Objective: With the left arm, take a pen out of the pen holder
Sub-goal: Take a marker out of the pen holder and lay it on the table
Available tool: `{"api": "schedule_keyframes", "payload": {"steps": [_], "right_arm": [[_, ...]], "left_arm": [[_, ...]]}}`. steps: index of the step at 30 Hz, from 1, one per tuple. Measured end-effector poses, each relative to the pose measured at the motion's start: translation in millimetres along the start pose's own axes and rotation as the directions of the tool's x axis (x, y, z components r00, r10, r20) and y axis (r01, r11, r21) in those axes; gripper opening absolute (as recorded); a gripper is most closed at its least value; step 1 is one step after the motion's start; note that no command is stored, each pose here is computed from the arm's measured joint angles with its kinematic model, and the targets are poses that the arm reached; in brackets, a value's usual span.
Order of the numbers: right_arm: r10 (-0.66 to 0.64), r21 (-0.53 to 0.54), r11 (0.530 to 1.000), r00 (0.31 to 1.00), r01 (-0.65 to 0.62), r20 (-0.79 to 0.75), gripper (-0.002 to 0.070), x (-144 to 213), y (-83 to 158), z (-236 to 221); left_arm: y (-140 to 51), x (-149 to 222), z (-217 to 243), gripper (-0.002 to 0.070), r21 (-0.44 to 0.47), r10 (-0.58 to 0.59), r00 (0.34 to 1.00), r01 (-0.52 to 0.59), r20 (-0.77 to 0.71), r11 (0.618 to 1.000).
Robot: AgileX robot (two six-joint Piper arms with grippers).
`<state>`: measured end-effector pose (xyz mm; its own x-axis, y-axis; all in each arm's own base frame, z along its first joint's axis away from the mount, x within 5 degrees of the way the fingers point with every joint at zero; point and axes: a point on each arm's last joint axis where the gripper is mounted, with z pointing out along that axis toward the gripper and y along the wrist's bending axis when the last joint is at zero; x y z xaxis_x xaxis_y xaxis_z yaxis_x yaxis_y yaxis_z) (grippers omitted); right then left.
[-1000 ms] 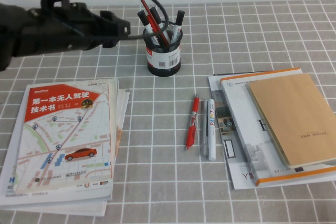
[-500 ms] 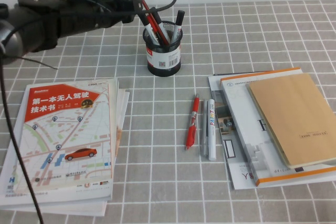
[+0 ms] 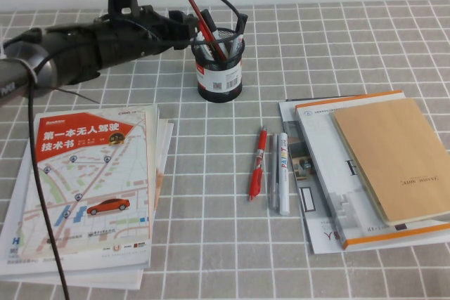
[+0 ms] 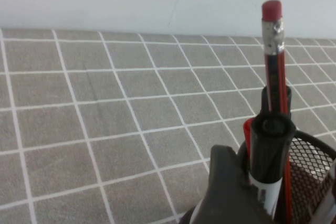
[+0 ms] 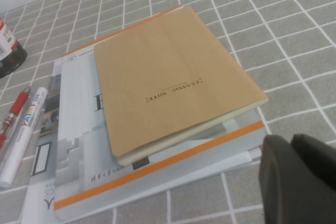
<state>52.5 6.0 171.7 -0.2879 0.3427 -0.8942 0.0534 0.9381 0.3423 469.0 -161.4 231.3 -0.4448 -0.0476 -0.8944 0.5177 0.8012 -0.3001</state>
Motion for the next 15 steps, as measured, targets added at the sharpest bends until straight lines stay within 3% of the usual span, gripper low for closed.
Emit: {"api": "schedule_keyframes", "payload": {"steps": [15], "right_arm": [[0.0,0.0,1.0,1.0,0.0,0.0,-0.0013,0,0,0]], "left_arm": [[2.8,11,20,0.0365,0.05,0.038,0.999,-0.037,-0.011,0.998]]}}
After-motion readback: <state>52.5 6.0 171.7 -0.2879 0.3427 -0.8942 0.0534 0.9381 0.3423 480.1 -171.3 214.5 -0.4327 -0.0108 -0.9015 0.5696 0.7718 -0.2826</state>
